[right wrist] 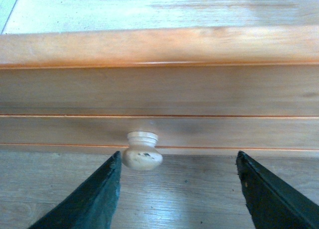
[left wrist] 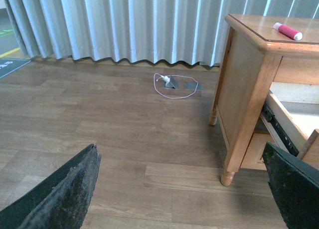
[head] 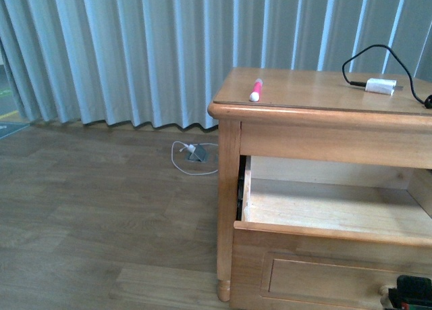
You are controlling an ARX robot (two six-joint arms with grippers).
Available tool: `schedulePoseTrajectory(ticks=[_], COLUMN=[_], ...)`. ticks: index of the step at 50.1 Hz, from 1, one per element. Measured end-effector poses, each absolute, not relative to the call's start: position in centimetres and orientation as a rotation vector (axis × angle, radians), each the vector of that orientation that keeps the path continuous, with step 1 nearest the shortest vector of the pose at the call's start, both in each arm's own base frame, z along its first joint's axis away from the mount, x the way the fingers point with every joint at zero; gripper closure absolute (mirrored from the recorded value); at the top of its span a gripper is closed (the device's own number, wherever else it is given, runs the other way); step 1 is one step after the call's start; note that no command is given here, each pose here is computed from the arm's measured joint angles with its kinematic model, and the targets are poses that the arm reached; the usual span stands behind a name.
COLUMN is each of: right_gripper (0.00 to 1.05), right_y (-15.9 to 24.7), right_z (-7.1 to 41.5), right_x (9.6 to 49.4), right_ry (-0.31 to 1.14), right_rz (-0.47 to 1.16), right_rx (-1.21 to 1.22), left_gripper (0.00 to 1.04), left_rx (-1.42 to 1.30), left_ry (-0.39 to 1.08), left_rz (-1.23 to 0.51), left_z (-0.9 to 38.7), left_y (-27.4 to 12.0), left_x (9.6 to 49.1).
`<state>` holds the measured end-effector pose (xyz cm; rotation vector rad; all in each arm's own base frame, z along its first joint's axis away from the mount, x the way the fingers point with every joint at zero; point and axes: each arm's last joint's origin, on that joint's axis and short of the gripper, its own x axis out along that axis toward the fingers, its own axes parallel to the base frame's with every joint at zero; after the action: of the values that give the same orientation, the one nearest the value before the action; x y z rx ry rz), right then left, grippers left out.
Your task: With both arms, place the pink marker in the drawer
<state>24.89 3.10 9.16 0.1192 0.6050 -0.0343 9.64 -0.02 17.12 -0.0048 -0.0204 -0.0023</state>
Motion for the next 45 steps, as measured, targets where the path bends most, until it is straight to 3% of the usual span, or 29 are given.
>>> schedulePoseTrajectory(ticks=[7,32,45], right_gripper=[0.07,0.08,0.08], right_y=[2.7,0.3,-1.6], right_z=[11.5,20.7,22.8], right_x=[23.3,16.1,14.2], right_ry=[0.581,0.431,0.389], right_rz=[-0.009,0.087,0.061], right_rx=[0.151,0.167,0.149], left_gripper=[0.06,0.06,0.06], left_rx=[-0.004,-0.005,-0.004], left_ry=[-0.020,-0.020,-0.020], left_rz=[-0.003,-0.002,-0.002], left_z=[17.1,17.1,17.1], left_y=[0.0,0.0,0.0], left_x=[9.6,9.6,9.6])
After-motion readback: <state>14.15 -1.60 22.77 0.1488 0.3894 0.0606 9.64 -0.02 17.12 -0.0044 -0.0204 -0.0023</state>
